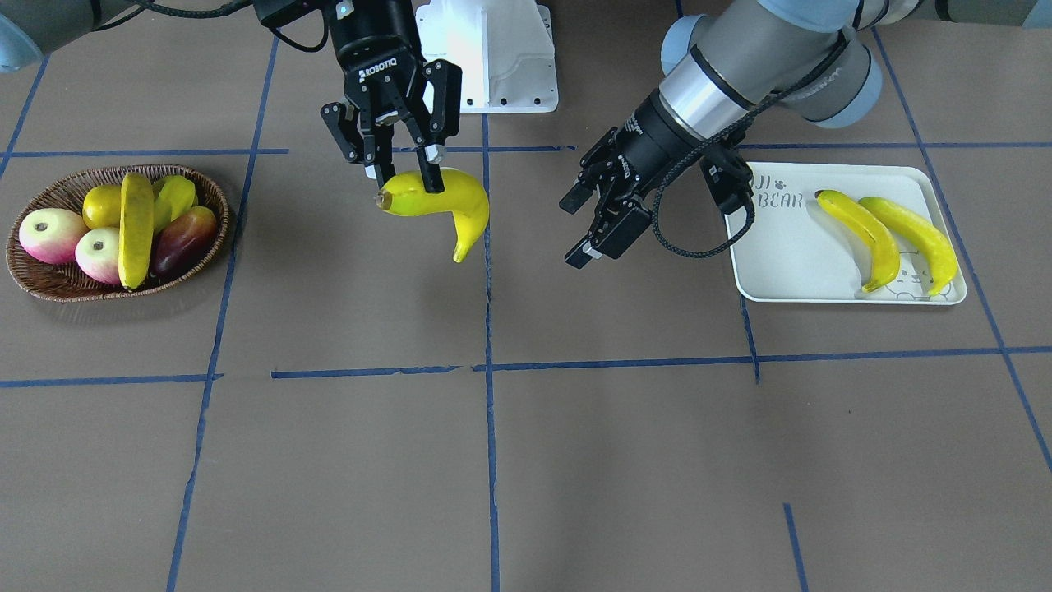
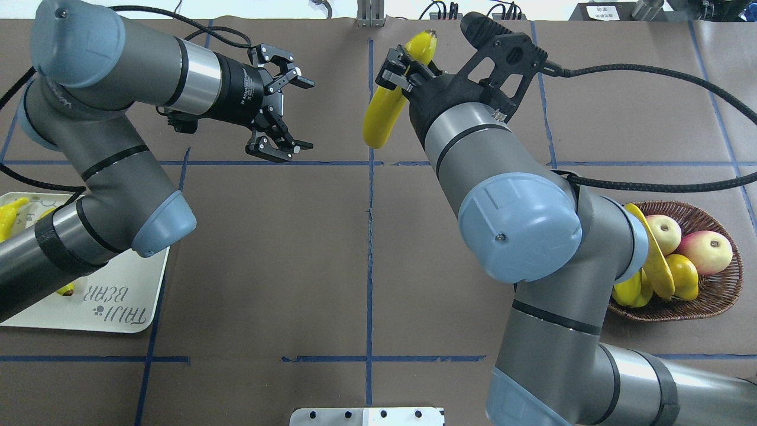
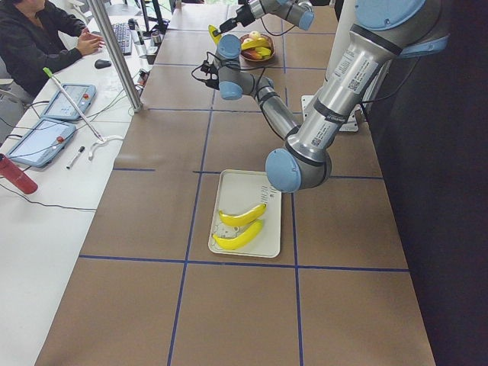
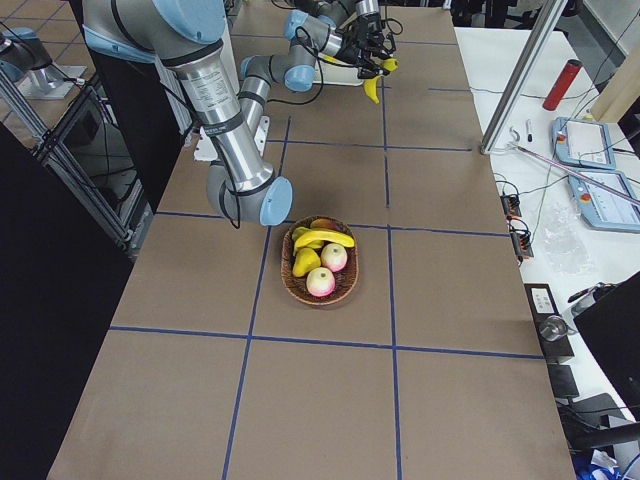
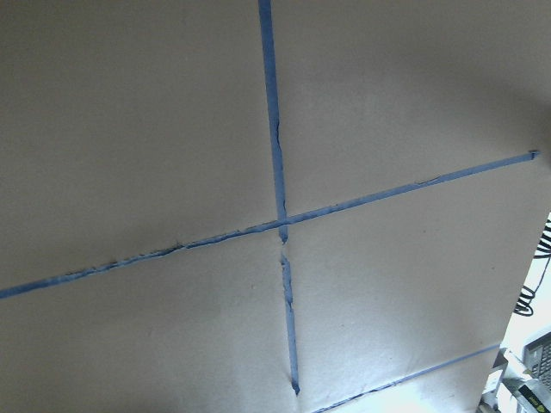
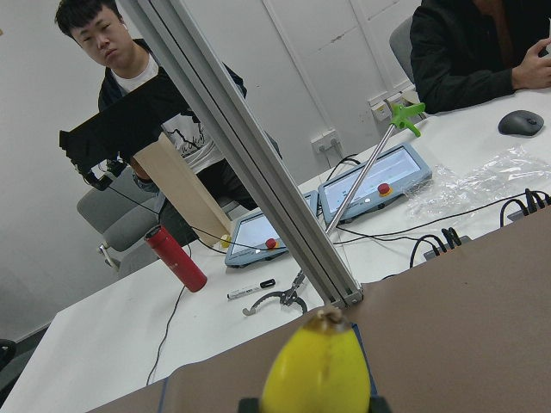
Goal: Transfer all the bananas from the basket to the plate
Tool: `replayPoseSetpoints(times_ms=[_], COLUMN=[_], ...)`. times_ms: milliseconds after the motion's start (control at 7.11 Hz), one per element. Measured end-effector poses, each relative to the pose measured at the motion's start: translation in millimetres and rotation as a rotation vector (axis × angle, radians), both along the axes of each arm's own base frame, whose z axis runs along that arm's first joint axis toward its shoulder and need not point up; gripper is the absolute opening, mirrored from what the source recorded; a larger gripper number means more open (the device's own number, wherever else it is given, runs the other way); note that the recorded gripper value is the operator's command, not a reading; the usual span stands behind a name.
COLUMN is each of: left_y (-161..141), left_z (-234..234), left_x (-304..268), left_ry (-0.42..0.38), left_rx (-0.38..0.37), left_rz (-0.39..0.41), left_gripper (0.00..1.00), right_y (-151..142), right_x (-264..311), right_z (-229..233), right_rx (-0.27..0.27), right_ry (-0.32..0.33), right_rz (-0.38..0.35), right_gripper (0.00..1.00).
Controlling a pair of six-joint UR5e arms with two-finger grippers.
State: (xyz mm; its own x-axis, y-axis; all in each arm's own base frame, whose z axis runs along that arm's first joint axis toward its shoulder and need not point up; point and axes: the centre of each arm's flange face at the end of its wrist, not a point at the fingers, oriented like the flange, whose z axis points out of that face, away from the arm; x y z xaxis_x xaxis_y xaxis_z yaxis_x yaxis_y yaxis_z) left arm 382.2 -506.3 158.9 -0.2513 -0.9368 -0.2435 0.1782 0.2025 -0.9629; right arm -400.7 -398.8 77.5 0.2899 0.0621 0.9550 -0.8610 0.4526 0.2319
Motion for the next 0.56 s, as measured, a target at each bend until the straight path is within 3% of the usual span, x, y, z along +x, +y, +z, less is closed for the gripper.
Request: replayPoseSetpoints(times_ms=[563], left_y=[26.0], left_z=[-19.8], left_x=[33.7], left_ry=[0.05], left_rx=[-0.009], left_rz=[0.044], left_gripper=[1.0], right_y=[5.0], right_x=[-5.5], right_z=[-0.3], right_rx=[0.001], right_ry=[-0.01], right_rz=[0.032], right_gripper=[0.0])
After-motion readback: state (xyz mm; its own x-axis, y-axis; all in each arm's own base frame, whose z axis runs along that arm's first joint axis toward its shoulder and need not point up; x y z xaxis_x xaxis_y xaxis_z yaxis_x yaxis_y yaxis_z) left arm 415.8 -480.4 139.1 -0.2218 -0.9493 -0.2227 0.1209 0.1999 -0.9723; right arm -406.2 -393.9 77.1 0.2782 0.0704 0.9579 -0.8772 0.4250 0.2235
